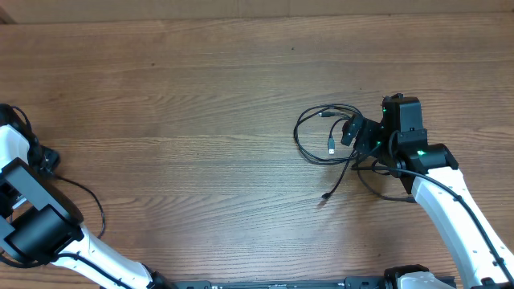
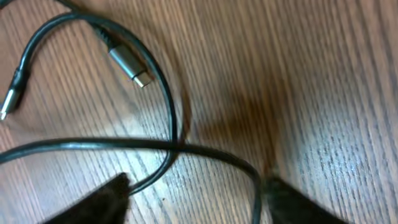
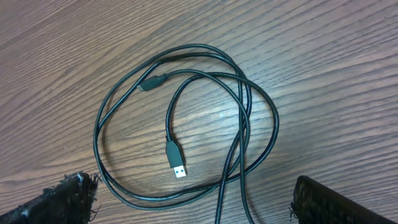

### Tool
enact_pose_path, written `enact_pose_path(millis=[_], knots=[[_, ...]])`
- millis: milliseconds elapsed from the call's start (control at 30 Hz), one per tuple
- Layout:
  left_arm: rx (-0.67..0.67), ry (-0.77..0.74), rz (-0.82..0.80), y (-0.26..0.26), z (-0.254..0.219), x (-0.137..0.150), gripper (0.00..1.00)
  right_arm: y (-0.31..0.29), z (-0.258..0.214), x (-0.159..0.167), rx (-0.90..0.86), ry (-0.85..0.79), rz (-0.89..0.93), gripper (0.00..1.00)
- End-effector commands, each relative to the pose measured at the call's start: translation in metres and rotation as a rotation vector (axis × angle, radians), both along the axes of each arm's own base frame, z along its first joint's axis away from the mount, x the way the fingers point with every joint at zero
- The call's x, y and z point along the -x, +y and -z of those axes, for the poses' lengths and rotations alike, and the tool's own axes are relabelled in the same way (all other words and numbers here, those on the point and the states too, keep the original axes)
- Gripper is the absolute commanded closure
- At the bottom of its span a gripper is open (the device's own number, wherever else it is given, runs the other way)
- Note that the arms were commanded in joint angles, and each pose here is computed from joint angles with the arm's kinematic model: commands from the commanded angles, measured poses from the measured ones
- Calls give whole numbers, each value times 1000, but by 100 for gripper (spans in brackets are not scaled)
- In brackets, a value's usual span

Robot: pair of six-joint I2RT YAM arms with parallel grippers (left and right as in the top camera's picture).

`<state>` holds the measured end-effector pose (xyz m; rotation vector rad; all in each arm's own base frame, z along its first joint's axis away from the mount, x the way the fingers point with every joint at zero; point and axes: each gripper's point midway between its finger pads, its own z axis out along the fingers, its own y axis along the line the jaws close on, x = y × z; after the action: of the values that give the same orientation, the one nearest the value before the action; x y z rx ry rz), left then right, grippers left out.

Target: Untangle cables

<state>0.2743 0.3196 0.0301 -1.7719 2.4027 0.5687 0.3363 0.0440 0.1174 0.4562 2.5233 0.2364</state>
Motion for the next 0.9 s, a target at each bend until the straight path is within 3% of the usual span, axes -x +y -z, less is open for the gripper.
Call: enact_pose_path(millis=[0,100,200,367,867], knots=[[-45,-9,-45,6,-13,6,25,0,-12,-4,-7,-34,2,0],[-48,-19,-80,5,-13,7,23,0,-12,-4,-7,-34,2,0],[-47,-39,-150,4,-9,10,12,0,-12,-4,-7,-34,2,0],[-42,-51,-184,-3,12,16,6,0,-12,-4,-7,-35,2,0],[-67,-135,-208,1,41,19,14,0,-12,-4,-7,-35,2,0]])
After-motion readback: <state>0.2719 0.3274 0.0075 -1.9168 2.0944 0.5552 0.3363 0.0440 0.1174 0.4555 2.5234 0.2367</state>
